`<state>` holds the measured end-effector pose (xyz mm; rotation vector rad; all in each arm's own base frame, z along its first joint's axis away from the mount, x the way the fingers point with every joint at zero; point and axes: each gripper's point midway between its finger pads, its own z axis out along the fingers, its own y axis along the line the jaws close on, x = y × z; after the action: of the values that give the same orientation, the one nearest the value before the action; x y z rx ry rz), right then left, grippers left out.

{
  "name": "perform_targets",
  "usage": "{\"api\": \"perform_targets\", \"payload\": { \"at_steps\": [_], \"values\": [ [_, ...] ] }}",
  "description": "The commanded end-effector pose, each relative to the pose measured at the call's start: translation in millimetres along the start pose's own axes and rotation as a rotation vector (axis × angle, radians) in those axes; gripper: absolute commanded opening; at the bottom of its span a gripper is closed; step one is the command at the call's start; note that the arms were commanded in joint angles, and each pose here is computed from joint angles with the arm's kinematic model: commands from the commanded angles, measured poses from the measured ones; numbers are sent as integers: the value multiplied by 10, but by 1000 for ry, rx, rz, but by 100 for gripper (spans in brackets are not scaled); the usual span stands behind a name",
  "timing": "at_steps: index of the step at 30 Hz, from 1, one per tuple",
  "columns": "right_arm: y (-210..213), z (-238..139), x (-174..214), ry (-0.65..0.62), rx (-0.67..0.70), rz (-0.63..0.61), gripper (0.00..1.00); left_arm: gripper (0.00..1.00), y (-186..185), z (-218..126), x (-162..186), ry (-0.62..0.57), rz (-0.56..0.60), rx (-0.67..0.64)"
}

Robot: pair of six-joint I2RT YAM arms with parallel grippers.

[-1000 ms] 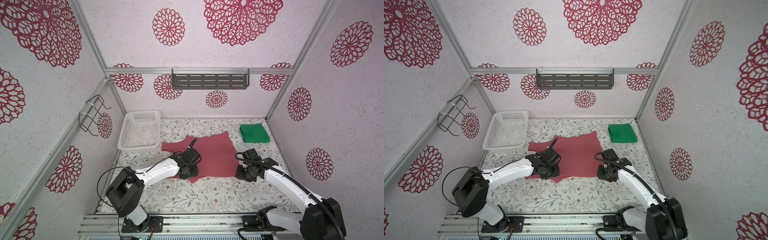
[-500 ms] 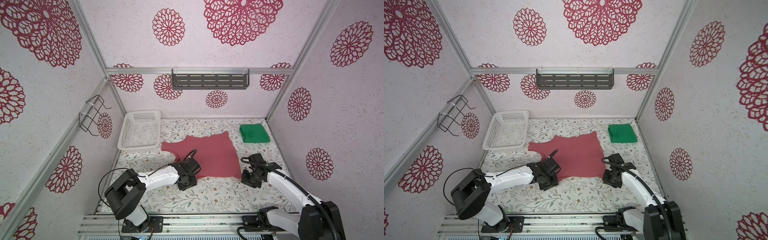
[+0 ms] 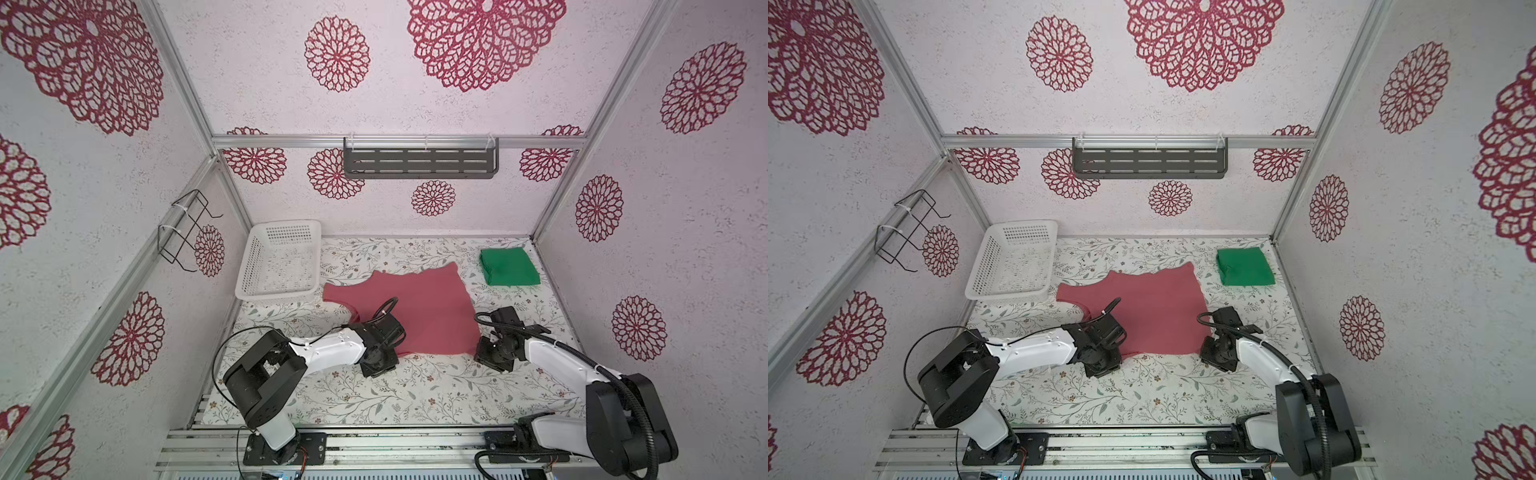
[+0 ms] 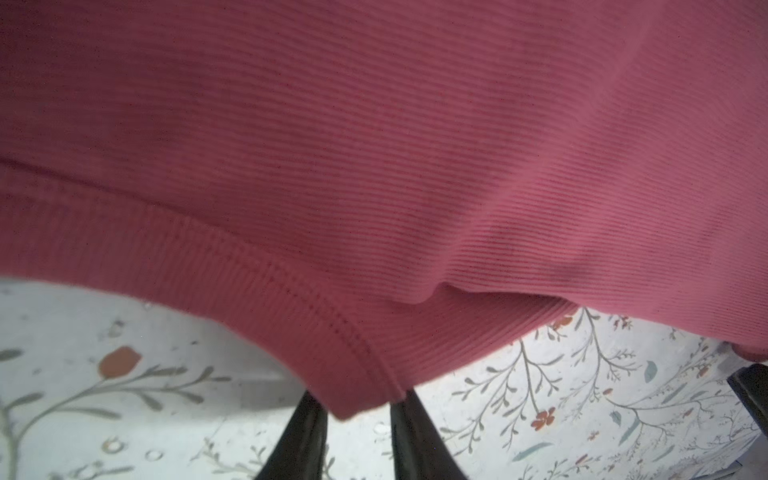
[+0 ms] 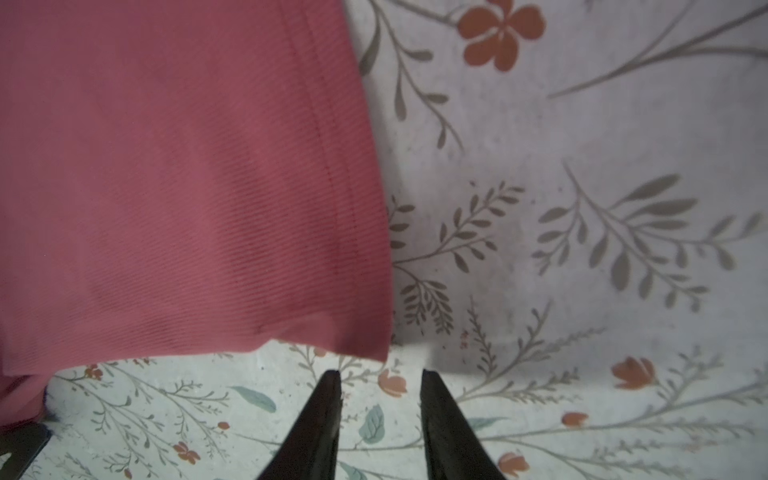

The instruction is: Fold and stack the tank tops

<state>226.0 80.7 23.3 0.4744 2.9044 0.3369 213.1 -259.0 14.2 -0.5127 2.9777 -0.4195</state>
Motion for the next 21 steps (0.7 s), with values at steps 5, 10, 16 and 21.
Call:
{"api": "perform_targets", "payload": {
  "at_steps": [5,10,16,21],
  "values": [
    [-117,58,-86,-29,82,-11,12,15,149,24,-123,-43,-11,-60],
    [-389,-108,-96,-53,241,-28,0,3,296,-55,-200,-72,7,-130],
    [-577,-251,-87,-66,350,-70,0,0,322,-38,-151,-54,7,-126],
    [-456,-160,-25,-30,272,-74,0,0,231,-87,-19,-28,8,-61]
  ]
}}
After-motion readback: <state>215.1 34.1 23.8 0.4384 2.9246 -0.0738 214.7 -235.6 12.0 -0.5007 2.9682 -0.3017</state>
